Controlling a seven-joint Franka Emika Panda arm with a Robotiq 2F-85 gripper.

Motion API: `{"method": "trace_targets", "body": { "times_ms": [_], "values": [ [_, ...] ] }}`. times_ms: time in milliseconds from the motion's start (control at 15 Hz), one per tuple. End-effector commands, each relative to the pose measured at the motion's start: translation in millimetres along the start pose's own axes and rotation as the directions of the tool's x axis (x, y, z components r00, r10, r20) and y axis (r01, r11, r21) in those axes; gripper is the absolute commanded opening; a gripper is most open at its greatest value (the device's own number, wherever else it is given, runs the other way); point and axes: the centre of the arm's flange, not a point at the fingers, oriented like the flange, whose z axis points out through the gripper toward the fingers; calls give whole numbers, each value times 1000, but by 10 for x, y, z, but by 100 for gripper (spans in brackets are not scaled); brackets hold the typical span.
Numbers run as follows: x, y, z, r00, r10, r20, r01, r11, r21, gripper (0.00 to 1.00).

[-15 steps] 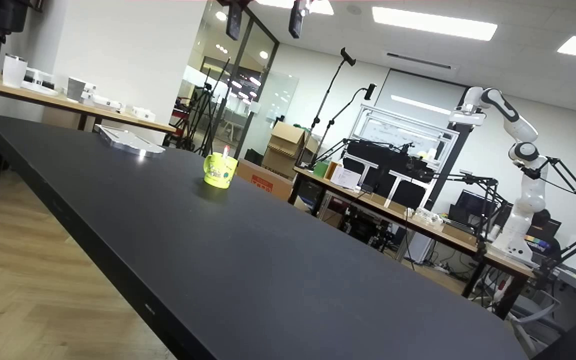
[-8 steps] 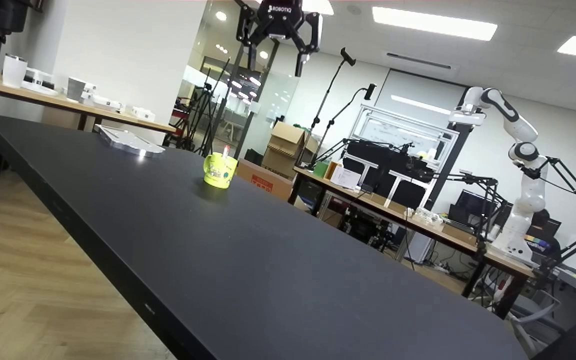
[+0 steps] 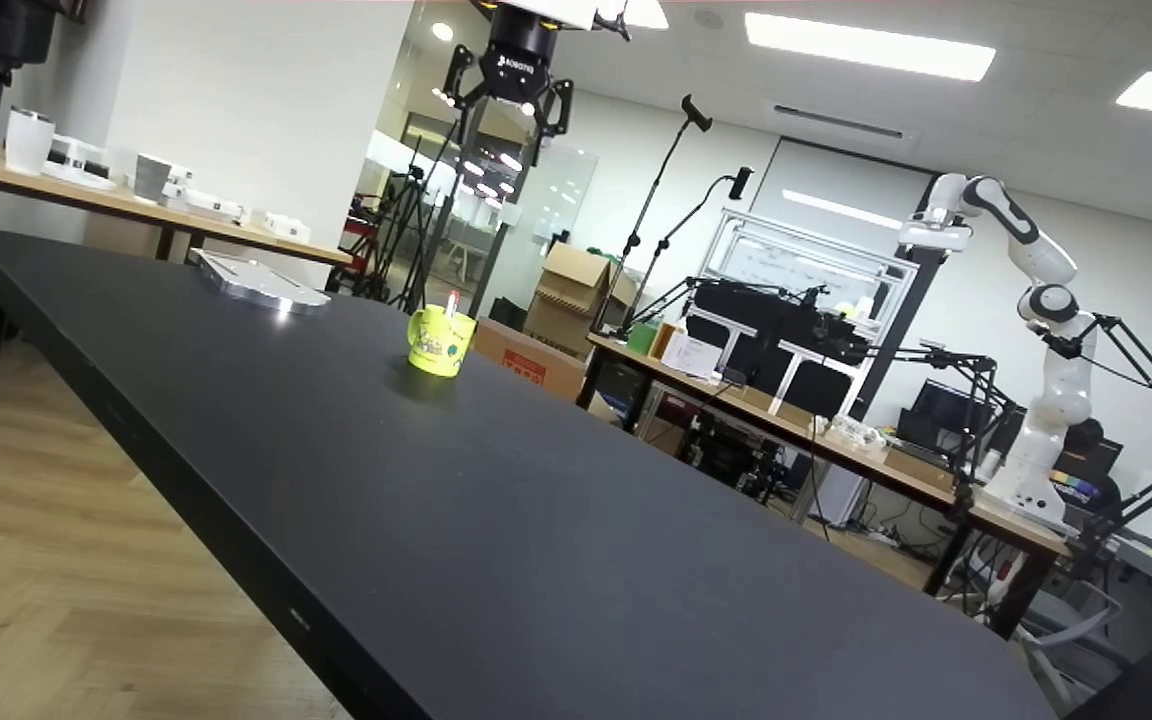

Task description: Take the marker out of the mug and put it on the table

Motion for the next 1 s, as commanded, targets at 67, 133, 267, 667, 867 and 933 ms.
{"method": "trace_targets", "body": {
  "times_ms": [67,133,267,667,867,933],
  "values": [
    [53,26,38,1000,0,4,0,1000,3,100],
    [51,49,41,1000,3,4,-3,1000,2,100],
    [49,62,34,1000,4,4,-4,1000,1,100],
    [758,163,435,990,-73,122,68,997,43,100],
    [1136,87,777,967,-136,213,118,989,94,100],
    [1239,41,889,957,-160,241,138,985,103,100]
  ]
}}
